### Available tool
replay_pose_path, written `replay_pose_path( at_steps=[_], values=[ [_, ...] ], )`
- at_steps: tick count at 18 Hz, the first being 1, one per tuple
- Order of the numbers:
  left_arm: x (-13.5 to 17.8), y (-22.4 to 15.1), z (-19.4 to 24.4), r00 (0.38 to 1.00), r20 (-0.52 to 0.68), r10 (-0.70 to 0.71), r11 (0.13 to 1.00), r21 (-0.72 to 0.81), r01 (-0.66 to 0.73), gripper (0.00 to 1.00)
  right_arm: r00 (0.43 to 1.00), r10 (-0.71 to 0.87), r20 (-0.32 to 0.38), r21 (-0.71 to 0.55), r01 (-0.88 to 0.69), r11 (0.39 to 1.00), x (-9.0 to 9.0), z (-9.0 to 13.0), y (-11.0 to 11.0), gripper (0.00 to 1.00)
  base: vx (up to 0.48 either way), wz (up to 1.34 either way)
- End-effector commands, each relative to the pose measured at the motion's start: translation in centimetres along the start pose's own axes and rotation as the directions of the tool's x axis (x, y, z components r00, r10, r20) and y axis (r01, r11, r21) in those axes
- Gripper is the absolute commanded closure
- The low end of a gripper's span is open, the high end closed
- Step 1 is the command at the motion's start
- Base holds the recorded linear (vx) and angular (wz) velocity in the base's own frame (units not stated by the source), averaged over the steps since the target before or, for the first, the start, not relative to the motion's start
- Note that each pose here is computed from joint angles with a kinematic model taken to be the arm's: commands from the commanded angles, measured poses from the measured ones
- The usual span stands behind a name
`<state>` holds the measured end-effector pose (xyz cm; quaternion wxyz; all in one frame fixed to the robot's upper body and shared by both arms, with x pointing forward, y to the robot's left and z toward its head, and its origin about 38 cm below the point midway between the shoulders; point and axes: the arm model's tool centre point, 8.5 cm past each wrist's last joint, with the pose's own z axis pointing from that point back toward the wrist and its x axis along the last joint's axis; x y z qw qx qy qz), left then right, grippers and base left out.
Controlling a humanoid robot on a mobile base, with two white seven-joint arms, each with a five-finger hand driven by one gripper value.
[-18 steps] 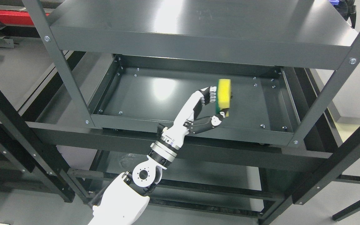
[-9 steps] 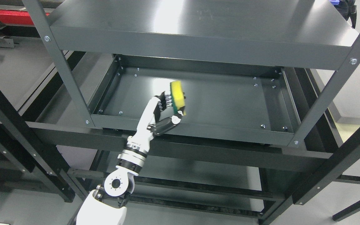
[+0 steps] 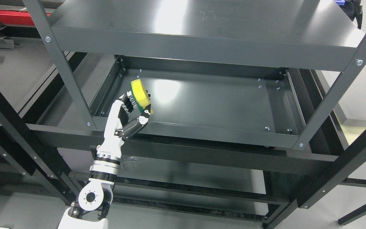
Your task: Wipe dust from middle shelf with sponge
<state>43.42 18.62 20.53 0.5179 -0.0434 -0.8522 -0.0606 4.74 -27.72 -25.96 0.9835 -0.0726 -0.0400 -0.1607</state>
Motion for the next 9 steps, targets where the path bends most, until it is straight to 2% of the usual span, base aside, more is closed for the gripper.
replay_pose_path(
  at_steps=[1, 9],
  values=[
    [0.9, 5.5, 2.0, 0.999, 0.018, -0.048, 0.99, 0.137, 0.045, 0.76, 0.999, 0.003, -0.05, -0.014, -0.004, 1.0, 0.3, -0.1, -1.0, 0.0, 0.0, 0.0],
    [0.3, 5.4, 3.0, 0.999, 0.011, -0.045, 0.99, 0.135, 0.044, 0.76, 0.999, 0.003, -0.05, -0.015, -0.004, 1.0, 0.3, -0.1, -1.0, 0.0, 0.0, 0.0]
  ],
)
